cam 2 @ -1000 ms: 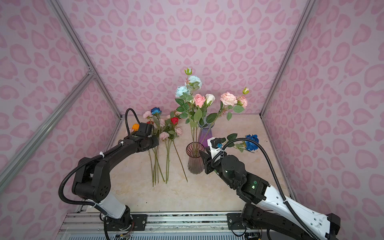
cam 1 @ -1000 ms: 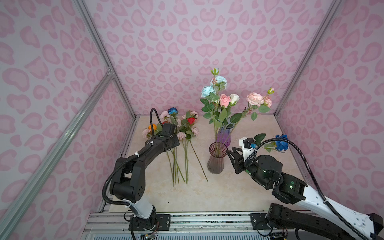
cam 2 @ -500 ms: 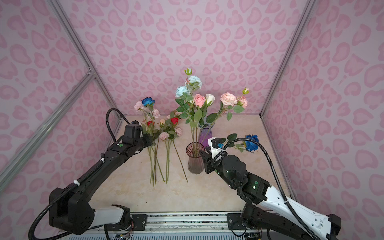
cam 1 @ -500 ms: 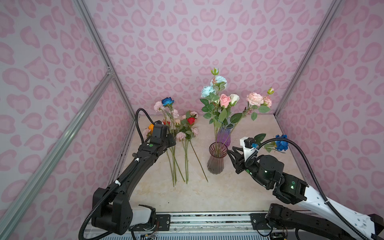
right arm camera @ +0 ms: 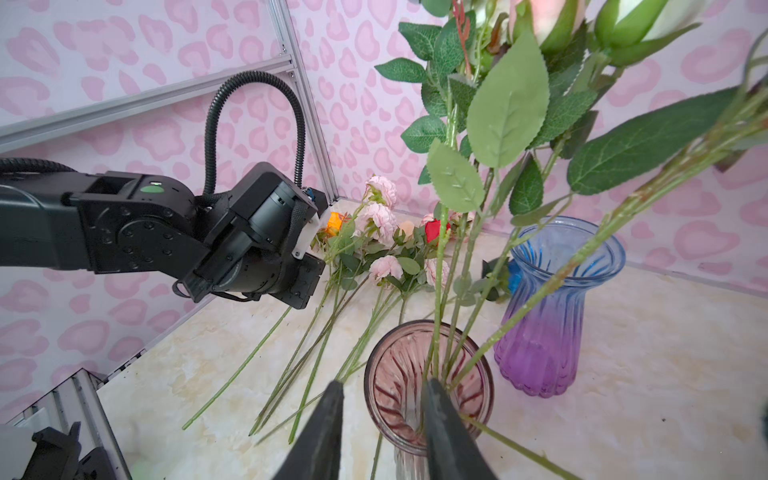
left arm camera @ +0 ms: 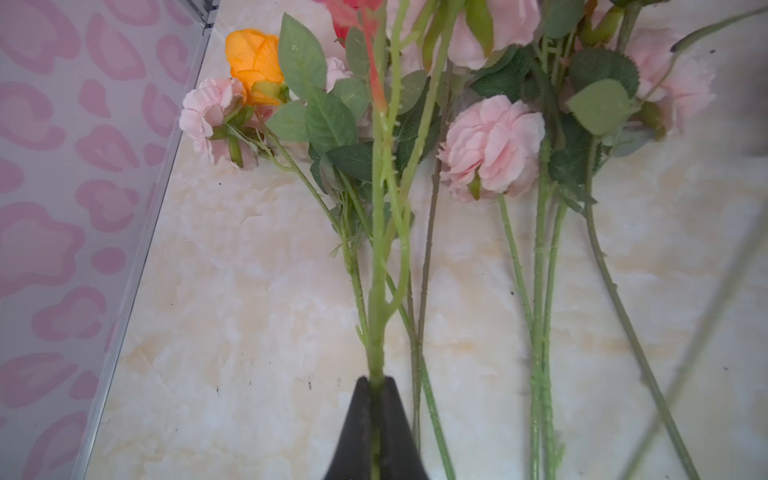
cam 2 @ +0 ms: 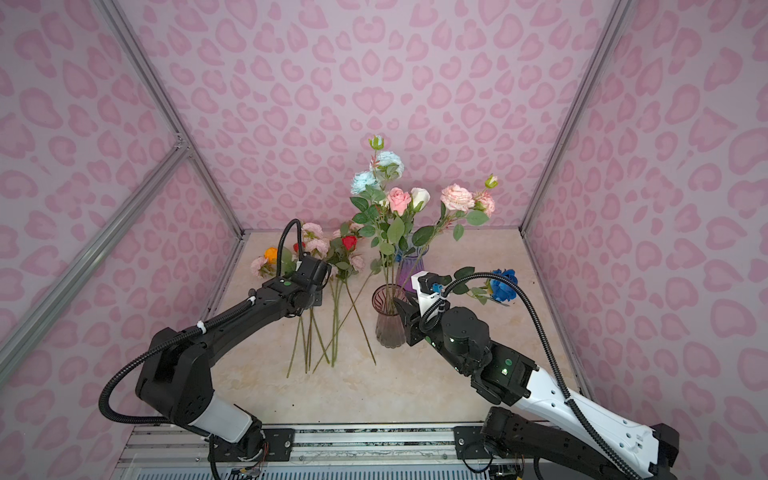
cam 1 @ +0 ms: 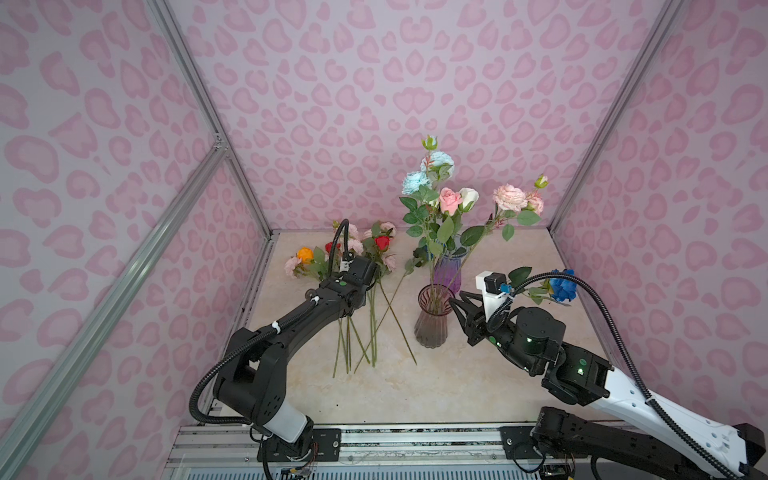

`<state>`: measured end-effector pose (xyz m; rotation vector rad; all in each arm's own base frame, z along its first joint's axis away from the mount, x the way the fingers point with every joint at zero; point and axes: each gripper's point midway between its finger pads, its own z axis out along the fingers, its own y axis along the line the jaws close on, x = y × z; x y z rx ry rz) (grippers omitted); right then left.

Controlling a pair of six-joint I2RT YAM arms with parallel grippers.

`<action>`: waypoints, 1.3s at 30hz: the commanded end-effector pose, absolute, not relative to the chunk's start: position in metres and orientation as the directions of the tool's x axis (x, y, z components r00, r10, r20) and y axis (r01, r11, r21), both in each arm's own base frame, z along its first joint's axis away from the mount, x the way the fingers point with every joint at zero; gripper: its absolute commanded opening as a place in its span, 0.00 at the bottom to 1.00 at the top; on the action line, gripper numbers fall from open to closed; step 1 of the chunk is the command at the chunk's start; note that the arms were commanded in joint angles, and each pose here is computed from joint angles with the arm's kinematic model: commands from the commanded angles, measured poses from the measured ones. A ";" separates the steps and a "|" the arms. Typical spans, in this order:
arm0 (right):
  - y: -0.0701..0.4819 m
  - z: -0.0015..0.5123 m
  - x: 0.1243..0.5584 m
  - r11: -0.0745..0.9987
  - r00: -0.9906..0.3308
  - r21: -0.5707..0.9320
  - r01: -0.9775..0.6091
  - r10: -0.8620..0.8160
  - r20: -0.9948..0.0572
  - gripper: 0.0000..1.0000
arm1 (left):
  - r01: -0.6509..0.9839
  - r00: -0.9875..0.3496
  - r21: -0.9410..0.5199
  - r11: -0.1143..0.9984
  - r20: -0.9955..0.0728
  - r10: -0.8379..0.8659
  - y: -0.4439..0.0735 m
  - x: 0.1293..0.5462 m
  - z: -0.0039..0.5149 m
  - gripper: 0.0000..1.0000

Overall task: Arrange the flowers into the vase
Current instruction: 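Grasp a large double pink rose stem with left gripper and lift upright, then carry the large pink rose toward right gripper while right gripper grasps its stem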

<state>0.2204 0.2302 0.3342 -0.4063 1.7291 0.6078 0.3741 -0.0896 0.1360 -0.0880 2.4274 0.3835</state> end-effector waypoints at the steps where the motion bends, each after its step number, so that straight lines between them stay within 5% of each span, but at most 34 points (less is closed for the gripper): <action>1: 0.226 0.339 0.219 0.805 -0.232 0.191 -0.562 0.068 -0.970 0.34 | -0.216 -0.724 0.221 0.951 -0.690 -0.004 -0.083 0.378 0.151 0.03; 6: 0.223 0.339 0.219 0.810 -0.231 0.190 -0.555 0.069 -0.970 0.34 | -0.177 -0.584 0.032 0.984 -0.808 -0.078 -0.095 0.375 0.205 0.03; 12: 0.230 0.340 0.219 0.796 -0.237 0.195 -0.574 0.067 -0.969 0.34 | 0.193 -0.329 -0.249 0.949 -0.928 -0.177 -0.142 0.341 0.278 0.03; 21: 0.258 0.365 0.209 0.706 -0.254 0.237 -0.667 0.084 -0.964 0.42 | 0.596 -0.011 -0.255 0.762 -0.951 -0.310 -0.161 0.249 0.393 0.03; 30: 0.307 0.390 0.185 0.565 -0.255 0.246 -0.788 0.064 -0.965 0.50 | 0.787 -0.016 -0.260 0.560 -0.915 -0.403 -0.190 0.211 0.442 0.03; 39: 0.358 0.388 0.173 0.467 -0.312 0.289 -0.836 0.028 -0.950 0.50 | 0.830 -0.104 -0.332 0.448 -0.882 -0.460 -0.219 0.208 0.436 0.03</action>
